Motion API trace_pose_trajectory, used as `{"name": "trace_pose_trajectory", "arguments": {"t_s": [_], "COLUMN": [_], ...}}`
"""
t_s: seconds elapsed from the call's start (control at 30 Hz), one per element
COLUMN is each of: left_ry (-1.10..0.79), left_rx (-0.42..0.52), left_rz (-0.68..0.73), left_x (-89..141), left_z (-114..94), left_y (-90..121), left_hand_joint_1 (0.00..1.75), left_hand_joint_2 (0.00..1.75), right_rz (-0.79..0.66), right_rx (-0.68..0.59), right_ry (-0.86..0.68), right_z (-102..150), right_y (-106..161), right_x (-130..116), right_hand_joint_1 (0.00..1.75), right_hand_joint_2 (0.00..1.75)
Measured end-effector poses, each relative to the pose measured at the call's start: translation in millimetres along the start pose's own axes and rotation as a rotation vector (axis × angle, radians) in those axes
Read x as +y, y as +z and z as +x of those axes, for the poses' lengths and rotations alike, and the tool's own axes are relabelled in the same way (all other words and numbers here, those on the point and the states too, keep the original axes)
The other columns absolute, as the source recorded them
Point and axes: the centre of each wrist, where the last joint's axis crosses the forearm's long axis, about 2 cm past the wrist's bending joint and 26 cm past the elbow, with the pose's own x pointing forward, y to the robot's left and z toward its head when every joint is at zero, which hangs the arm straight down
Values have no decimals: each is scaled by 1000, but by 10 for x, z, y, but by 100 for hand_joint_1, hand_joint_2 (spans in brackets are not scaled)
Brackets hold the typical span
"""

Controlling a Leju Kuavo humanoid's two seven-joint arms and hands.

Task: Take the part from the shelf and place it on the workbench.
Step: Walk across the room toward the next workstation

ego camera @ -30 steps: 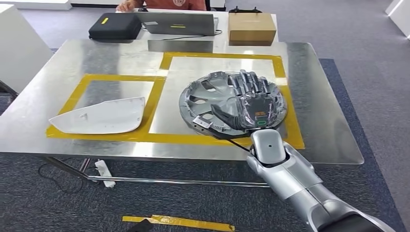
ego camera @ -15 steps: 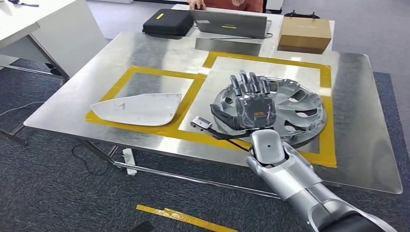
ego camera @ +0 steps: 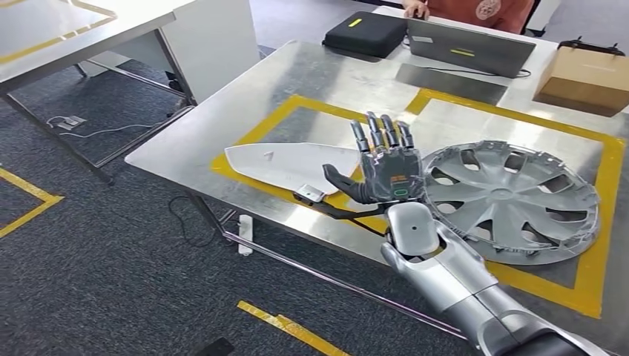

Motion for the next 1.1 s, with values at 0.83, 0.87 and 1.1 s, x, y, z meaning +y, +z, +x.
{"name": "trace_pose_trajectory", "arguments": {"t_s": [0.83, 0.87, 1.1], "left_ry": [2, 2, 4], "left_rx": [0, 1, 2], "left_rz": [11, 10, 15], "left_x": [20, 12, -14], "left_z": [6, 0, -8], "left_y": [-1, -1, 1], "left_hand_joint_1": [0, 0, 0], "left_hand_joint_2": [0, 0, 0], "right_rz": [-5, 0, -5], "right_rx": [-65, -67, -71], "right_ry": [5, 5, 2], "right_z": [162, 164, 169], "right_y": [77, 96, 104], "right_x": [-48, -40, -61], "right_hand_joint_1": [0, 0, 0], "right_hand_joint_2": [0, 0, 0]}}
